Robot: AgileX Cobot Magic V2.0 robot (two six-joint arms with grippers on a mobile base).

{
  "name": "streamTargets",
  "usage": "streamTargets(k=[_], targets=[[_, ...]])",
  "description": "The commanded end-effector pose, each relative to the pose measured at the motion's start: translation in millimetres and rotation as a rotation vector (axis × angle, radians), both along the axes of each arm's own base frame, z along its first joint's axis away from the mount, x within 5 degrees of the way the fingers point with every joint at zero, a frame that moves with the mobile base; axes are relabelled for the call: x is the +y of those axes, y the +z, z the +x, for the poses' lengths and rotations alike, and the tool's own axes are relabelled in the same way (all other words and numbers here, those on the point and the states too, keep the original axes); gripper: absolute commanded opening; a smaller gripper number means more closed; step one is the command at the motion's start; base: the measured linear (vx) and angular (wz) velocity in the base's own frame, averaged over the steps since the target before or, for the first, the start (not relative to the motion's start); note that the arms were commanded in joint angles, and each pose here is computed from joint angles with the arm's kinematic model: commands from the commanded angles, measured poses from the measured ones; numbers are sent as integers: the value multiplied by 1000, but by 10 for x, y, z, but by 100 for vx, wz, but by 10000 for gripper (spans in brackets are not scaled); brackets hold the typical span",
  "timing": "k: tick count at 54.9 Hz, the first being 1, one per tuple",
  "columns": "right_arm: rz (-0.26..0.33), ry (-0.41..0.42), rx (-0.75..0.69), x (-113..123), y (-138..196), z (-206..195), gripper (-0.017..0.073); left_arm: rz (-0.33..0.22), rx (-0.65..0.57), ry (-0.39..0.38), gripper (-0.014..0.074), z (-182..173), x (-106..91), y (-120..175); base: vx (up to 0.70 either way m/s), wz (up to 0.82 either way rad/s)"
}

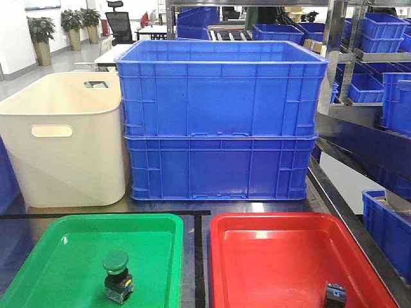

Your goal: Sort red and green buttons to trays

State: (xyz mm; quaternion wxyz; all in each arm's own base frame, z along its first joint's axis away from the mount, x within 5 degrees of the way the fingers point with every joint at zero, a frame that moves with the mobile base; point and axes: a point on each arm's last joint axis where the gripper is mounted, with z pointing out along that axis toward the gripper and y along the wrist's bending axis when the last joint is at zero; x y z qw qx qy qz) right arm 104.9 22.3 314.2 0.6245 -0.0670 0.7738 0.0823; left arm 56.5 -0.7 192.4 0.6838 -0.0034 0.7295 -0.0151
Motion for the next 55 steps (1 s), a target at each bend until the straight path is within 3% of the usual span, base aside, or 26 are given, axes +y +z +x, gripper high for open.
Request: streamTargets(k=[1, 13, 21, 28, 33, 55], targets=[[-27, -68, -130, -94, -78, -145, -16, -15, -100, -3, -6, -11, -3, 140, 0, 0], [-82, -223, -193, -231, -560, -453, -13, -15, -100, -3, -6, -11, -3, 140, 0, 0], [-41, -289, -224, -259, -839, -556, -12, -15, -100, -3, -6, -11, -3, 140, 0, 0], [1, -292, -174, -263, -1103, -507, -12, -15, -100, -3, -6, -11, -3, 140, 0, 0], [-5, -293, -145, -266, -1267, -484, -12, -15, -100, -3, -6, -11, -3, 140, 0, 0], [3, -290, -75, -261, -1326, -491, -12, -15, -100, -3, -6, -11, -3, 140, 0, 0]])
